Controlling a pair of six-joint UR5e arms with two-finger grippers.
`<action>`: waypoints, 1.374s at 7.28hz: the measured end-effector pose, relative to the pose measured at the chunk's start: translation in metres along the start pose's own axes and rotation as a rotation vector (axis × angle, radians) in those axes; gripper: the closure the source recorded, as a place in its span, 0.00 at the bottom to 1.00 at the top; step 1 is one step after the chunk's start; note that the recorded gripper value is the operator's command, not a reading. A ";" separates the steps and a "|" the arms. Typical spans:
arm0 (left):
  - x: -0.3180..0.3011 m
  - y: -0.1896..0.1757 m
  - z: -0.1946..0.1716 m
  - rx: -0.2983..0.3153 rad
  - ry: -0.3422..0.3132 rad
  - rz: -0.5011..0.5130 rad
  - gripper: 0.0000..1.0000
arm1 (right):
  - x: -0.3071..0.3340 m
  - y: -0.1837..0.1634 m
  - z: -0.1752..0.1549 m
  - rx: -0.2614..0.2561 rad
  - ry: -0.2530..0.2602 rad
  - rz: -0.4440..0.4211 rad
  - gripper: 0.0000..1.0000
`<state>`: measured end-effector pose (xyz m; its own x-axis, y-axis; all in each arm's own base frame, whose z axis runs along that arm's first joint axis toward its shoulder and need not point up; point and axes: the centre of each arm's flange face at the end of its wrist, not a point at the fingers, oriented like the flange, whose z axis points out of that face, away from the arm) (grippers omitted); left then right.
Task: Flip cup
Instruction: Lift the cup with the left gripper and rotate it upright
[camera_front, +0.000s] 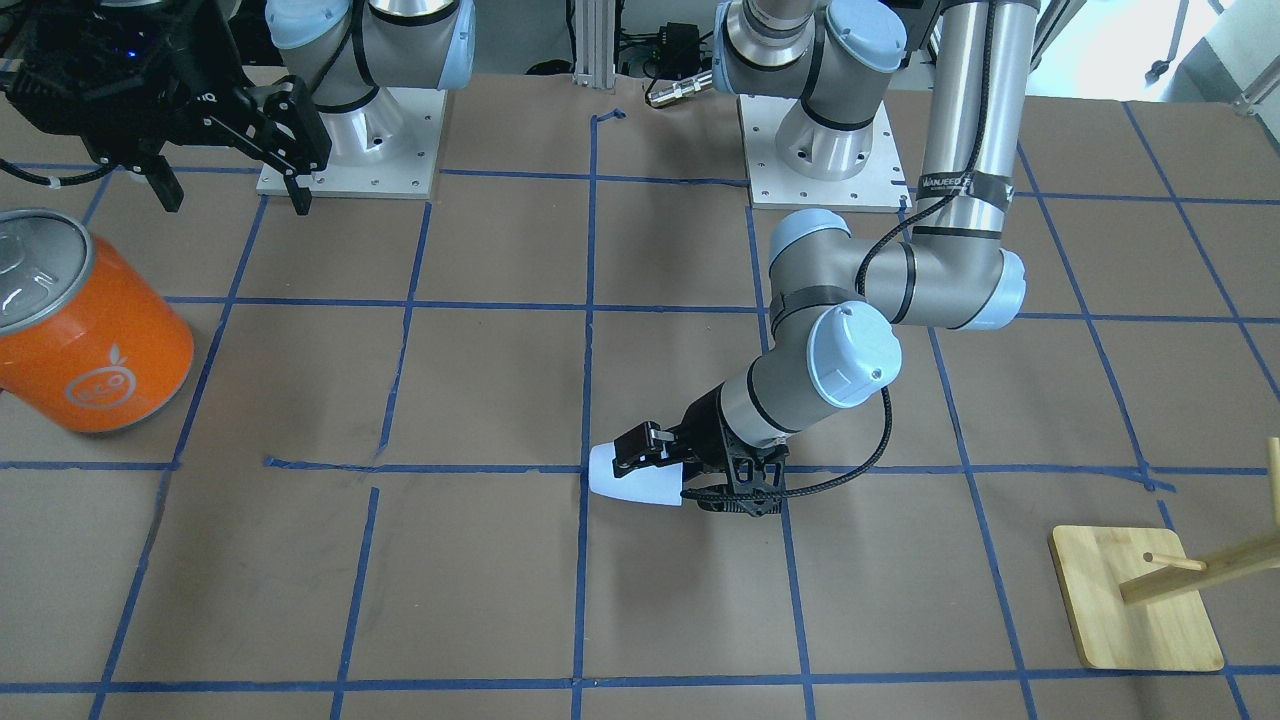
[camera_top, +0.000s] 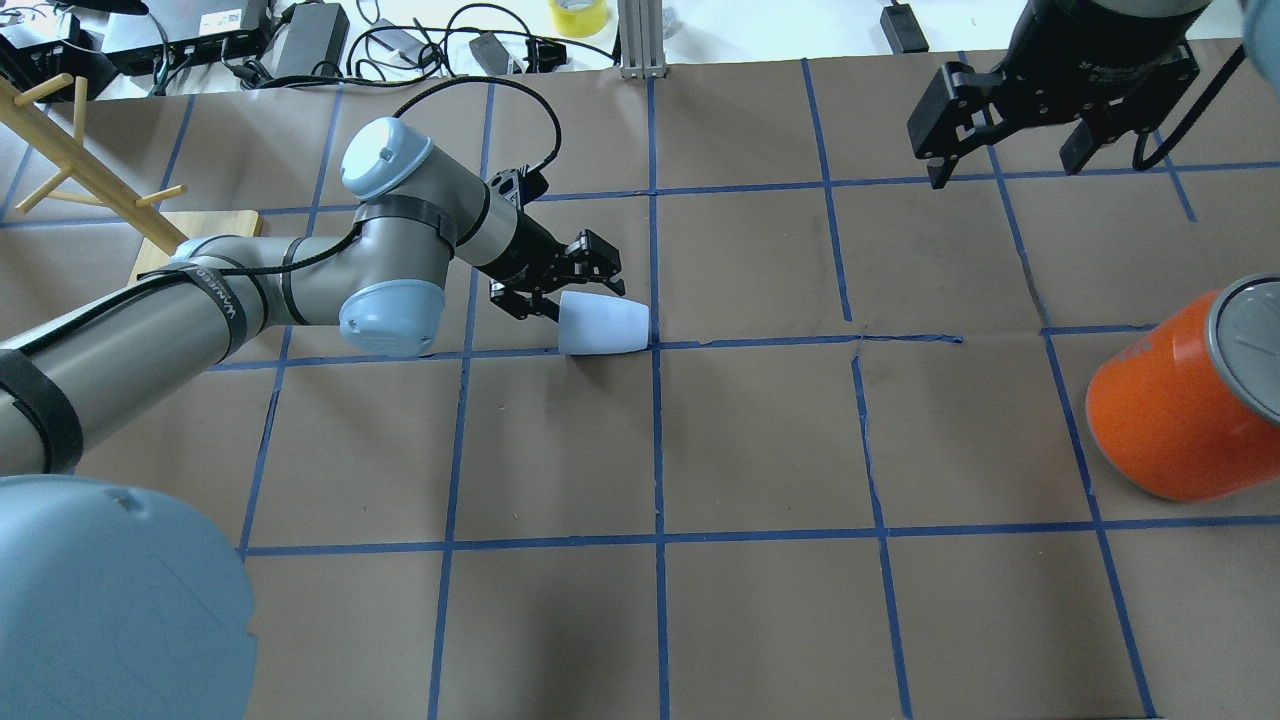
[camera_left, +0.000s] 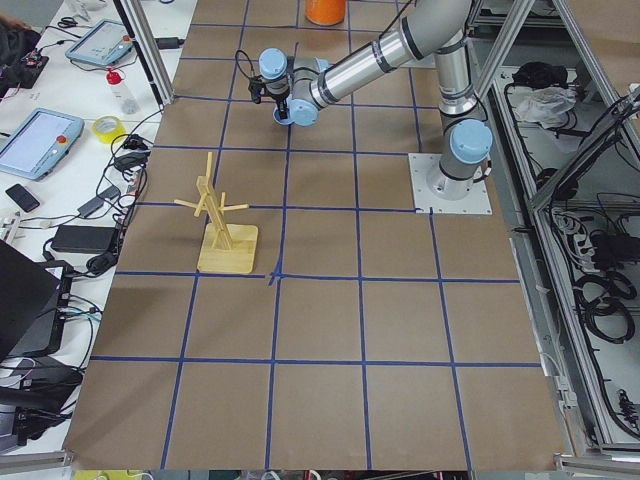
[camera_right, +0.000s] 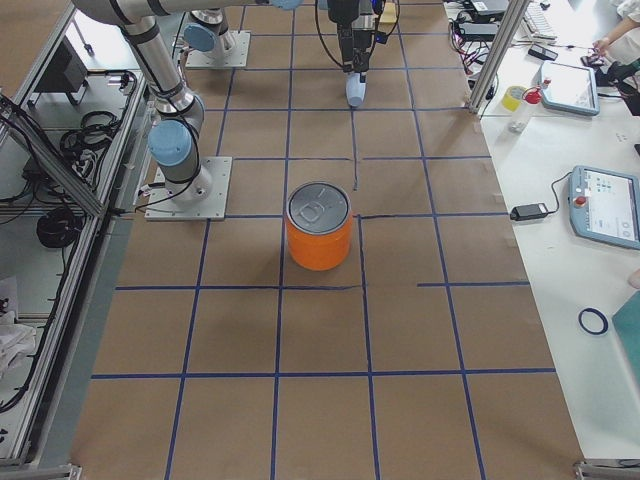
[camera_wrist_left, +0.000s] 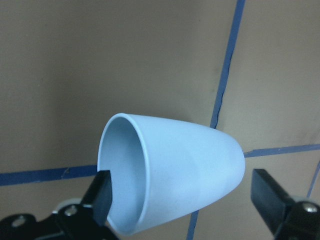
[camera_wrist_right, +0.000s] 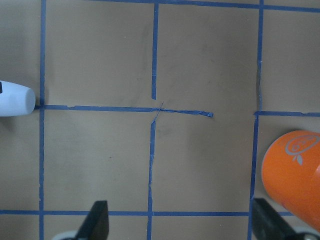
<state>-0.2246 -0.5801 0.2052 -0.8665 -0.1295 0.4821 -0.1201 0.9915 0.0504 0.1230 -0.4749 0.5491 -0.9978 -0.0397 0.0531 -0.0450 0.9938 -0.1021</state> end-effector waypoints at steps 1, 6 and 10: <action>0.001 0.001 0.001 -0.002 0.000 0.001 1.00 | 0.000 0.000 0.000 -0.001 0.000 0.000 0.00; 0.036 -0.017 -0.037 0.076 0.007 -0.095 1.00 | 0.000 -0.001 -0.002 0.004 -0.004 0.001 0.00; 0.052 -0.023 -0.074 0.187 -0.110 -0.079 1.00 | 0.000 -0.001 -0.001 0.003 -0.006 0.001 0.00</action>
<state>-0.2314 -0.6086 0.2938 -0.8971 -0.2173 0.3848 -0.2684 0.9597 -0.0838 0.1229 -0.4761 0.5504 -0.9981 -0.0395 0.0466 -0.0443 0.9934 -0.1055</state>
